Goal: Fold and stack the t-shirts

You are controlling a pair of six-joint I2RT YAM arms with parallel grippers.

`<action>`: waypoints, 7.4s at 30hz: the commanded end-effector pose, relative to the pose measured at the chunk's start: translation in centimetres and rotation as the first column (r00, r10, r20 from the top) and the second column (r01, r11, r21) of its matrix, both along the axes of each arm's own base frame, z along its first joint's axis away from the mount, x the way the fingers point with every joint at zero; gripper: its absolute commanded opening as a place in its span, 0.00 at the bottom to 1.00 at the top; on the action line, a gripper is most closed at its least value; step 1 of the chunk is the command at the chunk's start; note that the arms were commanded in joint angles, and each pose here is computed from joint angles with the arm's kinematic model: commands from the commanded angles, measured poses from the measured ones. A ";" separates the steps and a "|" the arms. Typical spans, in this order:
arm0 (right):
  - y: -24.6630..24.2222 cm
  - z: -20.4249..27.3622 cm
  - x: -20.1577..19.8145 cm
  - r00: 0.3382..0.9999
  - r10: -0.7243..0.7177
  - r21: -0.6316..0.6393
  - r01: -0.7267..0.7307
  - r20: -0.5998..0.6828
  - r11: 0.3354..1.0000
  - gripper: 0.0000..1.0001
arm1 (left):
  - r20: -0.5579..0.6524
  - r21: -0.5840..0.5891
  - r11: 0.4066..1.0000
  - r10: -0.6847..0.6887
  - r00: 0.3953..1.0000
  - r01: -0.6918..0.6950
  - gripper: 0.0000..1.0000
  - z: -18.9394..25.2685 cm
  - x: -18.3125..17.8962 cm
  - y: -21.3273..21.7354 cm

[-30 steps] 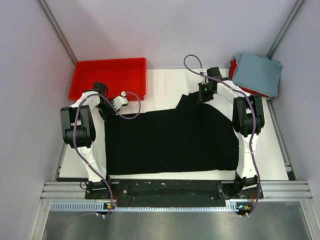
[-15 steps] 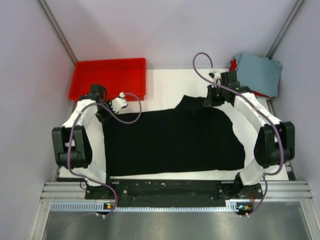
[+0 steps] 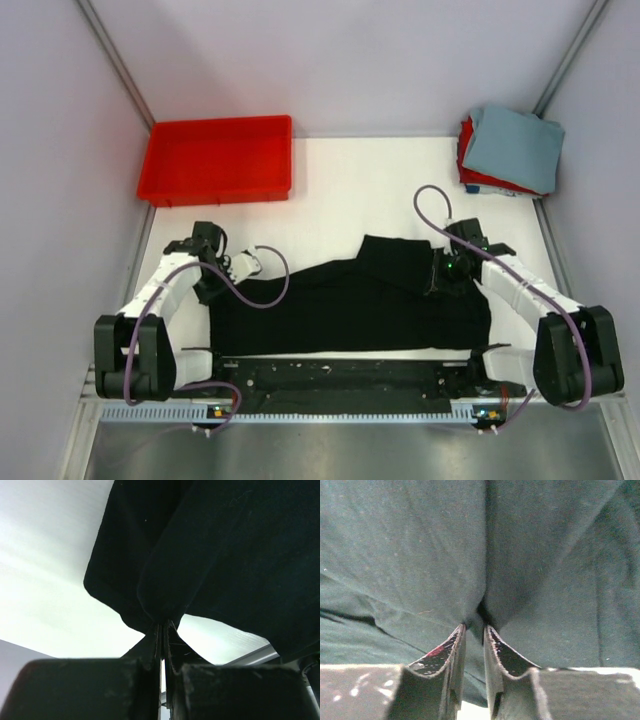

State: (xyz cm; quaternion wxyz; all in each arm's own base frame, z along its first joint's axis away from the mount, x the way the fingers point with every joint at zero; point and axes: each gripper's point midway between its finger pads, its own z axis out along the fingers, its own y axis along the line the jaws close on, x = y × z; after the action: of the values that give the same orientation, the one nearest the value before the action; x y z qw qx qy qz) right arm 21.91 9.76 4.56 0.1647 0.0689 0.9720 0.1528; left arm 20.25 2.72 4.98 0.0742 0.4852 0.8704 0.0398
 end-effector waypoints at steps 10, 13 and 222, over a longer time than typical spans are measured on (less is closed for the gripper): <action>-2.2 7.2 6.3 0.952 -0.142 -0.016 0.152 0.272 0.988 0.39 | 0.036 -0.042 0.999 0.014 0.999 -0.012 0.00 -0.3 0.5 -0.7; -2.4 6.3 7.8 0.961 -0.136 -0.055 0.153 0.241 0.987 0.37 | 0.037 -0.047 0.999 0.021 0.999 -0.019 0.00 -0.2 0.7 -0.7; -6.1 4.9 3.3 0.893 -0.349 0.149 0.318 0.283 0.936 0.00 | 0.068 -0.662 0.722 -0.208 0.976 0.200 0.00 7.6 7.1 -46.2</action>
State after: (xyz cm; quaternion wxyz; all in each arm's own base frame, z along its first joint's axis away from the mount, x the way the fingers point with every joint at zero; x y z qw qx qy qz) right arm 23.56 3.39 6.10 0.2692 0.2782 0.9086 0.1568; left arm 27.78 -43.47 5.81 0.1846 0.5251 0.7899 -0.2574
